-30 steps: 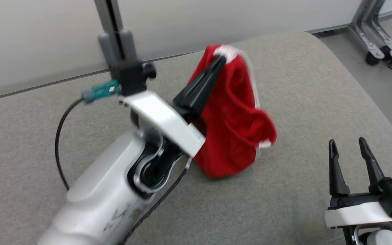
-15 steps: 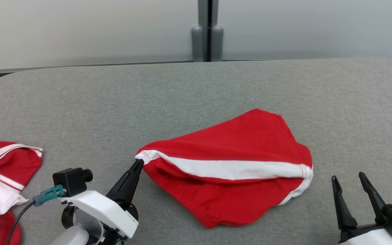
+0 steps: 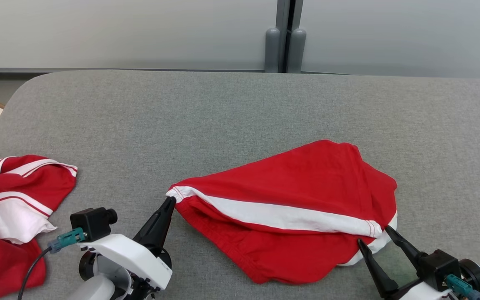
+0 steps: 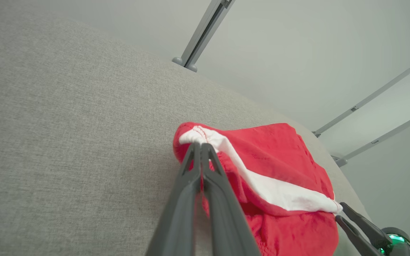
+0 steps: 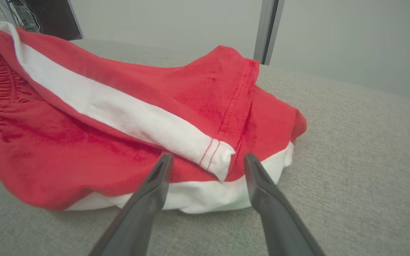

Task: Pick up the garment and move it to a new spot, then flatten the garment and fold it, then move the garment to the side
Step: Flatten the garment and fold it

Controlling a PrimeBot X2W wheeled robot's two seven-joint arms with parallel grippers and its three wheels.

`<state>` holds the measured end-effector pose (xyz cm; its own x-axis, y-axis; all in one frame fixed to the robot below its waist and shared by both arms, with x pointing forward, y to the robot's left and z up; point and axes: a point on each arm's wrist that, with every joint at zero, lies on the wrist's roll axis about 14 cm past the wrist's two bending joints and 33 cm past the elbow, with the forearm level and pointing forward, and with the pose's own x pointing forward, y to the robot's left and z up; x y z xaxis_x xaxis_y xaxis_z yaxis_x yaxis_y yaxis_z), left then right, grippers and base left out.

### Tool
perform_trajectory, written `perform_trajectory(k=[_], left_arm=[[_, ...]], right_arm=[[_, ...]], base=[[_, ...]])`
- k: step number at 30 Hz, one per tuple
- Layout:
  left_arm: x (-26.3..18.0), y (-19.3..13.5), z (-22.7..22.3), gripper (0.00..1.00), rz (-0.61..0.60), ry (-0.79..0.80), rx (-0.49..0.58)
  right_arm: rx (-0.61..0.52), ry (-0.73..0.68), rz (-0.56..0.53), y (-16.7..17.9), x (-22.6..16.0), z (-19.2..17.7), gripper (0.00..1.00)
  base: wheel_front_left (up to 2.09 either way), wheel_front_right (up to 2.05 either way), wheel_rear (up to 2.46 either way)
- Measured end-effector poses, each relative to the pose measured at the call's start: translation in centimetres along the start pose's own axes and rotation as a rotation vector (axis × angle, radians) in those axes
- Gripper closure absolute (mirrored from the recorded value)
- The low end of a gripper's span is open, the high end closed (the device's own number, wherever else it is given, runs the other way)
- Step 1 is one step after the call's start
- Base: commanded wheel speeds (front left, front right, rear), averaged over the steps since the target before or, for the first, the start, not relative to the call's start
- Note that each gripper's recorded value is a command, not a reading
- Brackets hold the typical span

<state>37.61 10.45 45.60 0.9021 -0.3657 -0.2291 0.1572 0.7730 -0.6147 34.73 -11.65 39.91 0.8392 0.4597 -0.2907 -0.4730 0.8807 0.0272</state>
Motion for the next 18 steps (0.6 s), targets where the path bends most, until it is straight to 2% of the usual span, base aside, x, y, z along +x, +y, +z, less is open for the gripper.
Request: perform_trajectory(k=[4, 5, 6, 7, 8, 9, 13, 18], left_arm=[[0.3, 0.3, -0.2, 1.0, 0.008, 0.001, -0.006], [0.4, 0.4, -0.2, 1.0, 0.009, 0.001, -0.005], [0.4, 0.4, -0.2, 1.0, 0.01, 0.001, -0.004], [0.5, 0.5, -0.2, 1.0, 0.01, 0.001, -0.005], [0.5, 0.6, -0.3, 1.0, 0.013, 0.003, -0.005], [0.6, 0.7, -0.3, 1.0, 0.015, 0.004, -0.005], [0.9, 0.9, 0.0, 1.0, 0.013, -0.004, 0.014], [2.4, -0.3, 2.8, 1.0, -0.043, -0.066, 0.054]], right_arm=[[0.009, 0.012, 0.015, 0.2, 0.6, -0.2, 0.0], [0.01, 0.016, 0.017, 0.2, 0.7, -0.3, 0.1], [0.011, 0.018, 0.019, 0.2, 0.8, -0.4, 0.1], [0.01, 0.02, 0.025, 0.3, 0.9, -0.4, 0.3], [0.008, 0.021, 0.031, 0.4, 1.1, -0.4, 0.67], [0.007, 0.025, 0.033, 0.4, 1.2, -0.5, 1.0], [-0.005, 0.001, 0.042, 0.4, 1.7, 0.3, 1.0], [-0.035, -0.18, -0.046, -3.0, 2.6, 6.4, 1.0]], base=[[0.0, 0.0, 0.0], [0.0, 0.0, 0.0], [0.0, 0.0, 0.0], [0.0, 0.0, 0.0], [0.0, 0.0, 0.0], [0.0, 0.0, 0.0], [0.0, 0.0, 0.0], [0.0, 0.0, 0.0]])
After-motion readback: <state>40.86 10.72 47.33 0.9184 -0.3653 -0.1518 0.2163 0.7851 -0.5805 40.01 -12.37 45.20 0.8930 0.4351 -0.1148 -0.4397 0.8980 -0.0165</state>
